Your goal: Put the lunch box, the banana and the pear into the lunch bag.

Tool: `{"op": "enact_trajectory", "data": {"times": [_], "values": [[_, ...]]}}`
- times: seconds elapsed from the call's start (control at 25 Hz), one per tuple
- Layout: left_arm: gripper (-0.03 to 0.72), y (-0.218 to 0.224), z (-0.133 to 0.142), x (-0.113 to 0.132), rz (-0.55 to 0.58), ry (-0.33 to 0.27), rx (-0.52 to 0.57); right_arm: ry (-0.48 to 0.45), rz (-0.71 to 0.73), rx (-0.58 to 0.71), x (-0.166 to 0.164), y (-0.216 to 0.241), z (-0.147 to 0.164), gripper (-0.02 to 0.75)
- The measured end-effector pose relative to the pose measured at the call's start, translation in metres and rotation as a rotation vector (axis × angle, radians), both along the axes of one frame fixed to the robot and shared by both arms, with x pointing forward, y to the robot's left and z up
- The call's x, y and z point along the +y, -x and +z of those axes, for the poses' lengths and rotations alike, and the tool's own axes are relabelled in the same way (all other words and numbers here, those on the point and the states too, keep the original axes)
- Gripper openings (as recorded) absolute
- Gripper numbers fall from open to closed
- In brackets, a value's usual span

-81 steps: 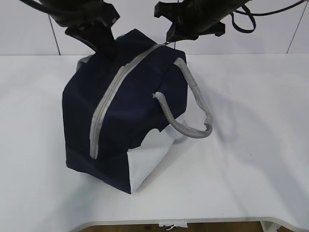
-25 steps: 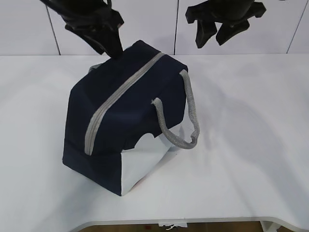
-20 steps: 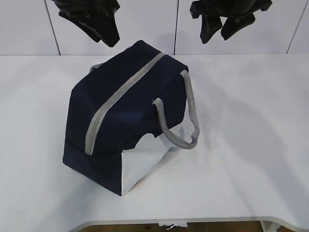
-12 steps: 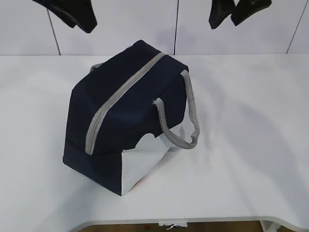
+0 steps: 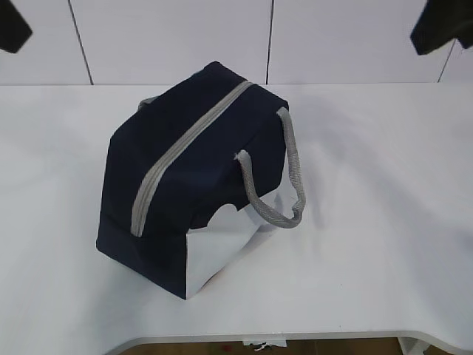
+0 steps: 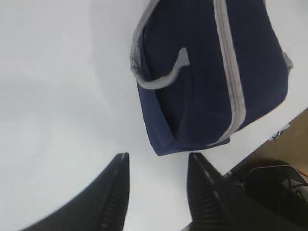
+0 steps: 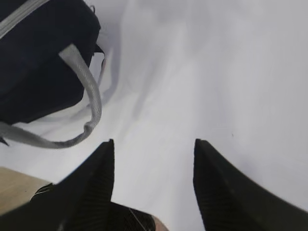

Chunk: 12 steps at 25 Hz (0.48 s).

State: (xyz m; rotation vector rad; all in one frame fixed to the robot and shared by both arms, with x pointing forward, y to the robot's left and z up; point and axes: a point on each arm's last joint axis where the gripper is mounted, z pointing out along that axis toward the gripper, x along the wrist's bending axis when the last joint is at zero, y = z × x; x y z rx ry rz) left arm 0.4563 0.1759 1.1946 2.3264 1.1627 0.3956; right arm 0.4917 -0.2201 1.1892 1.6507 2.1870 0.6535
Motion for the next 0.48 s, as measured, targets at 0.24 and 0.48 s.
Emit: {"op": "enact_trajectory", "data": {"times": [0.24,0.48], "values": [[0.297,0.056,0.016,0.032,0.0,0.049,-0.092,-0.086,0.02,-0.055,-0.016,0.073,0.008,0.415],[0.29,0.097,-0.001,0.054,0.0,0.059,-0.099,-0.119,0.026,-0.14,-0.034,0.133,0.007,0.415]]}}
